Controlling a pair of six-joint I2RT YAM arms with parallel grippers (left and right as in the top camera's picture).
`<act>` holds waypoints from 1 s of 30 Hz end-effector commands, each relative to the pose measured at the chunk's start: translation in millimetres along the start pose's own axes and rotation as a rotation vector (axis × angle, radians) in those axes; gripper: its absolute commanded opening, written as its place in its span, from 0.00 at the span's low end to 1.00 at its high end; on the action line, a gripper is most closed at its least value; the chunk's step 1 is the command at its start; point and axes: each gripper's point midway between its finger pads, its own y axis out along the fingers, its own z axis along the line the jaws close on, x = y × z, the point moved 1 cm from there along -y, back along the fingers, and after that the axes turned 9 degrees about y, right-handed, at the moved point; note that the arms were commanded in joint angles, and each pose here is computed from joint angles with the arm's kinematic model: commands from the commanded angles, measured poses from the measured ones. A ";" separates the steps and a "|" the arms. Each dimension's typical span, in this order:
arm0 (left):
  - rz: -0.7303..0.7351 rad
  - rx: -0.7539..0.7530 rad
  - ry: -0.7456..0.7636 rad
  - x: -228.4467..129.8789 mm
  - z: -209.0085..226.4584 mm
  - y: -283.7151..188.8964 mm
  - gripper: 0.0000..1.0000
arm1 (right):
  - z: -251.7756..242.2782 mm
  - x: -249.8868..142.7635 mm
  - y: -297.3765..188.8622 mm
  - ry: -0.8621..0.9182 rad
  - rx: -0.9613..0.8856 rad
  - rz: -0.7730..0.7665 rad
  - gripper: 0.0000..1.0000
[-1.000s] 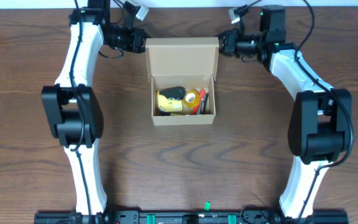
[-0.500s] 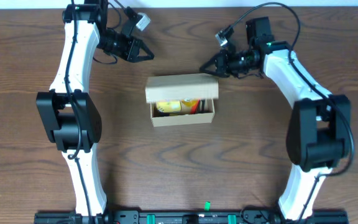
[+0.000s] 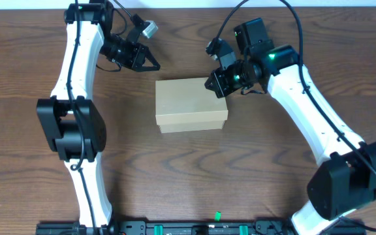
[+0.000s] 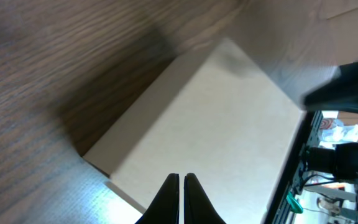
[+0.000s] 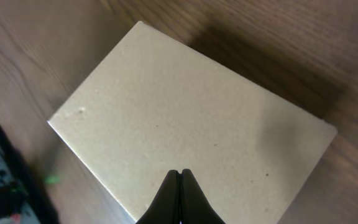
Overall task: Pack container
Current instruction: 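Press the closed lid down with both grippers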
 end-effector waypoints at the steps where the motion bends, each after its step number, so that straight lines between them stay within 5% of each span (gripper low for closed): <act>1: -0.003 0.044 0.103 11.6 -31.2 -16.4 0.06 | -1.6 1.6 -6.1 -0.078 -0.034 -0.008 0.01; 10: 0.208 0.112 0.166 -5.9 -49.3 17.0 0.06 | -4.9 -33.1 -7.8 -0.070 -0.045 0.134 0.01; 17: 0.403 0.028 0.053 -61.0 -55.8 49.0 0.06 | -23.3 -65.9 8.0 -0.027 -0.088 0.226 0.01; 30: 0.481 -0.062 -0.074 -114.0 -48.8 82.7 0.06 | -60.4 -117.6 50.0 0.147 -0.164 0.274 0.01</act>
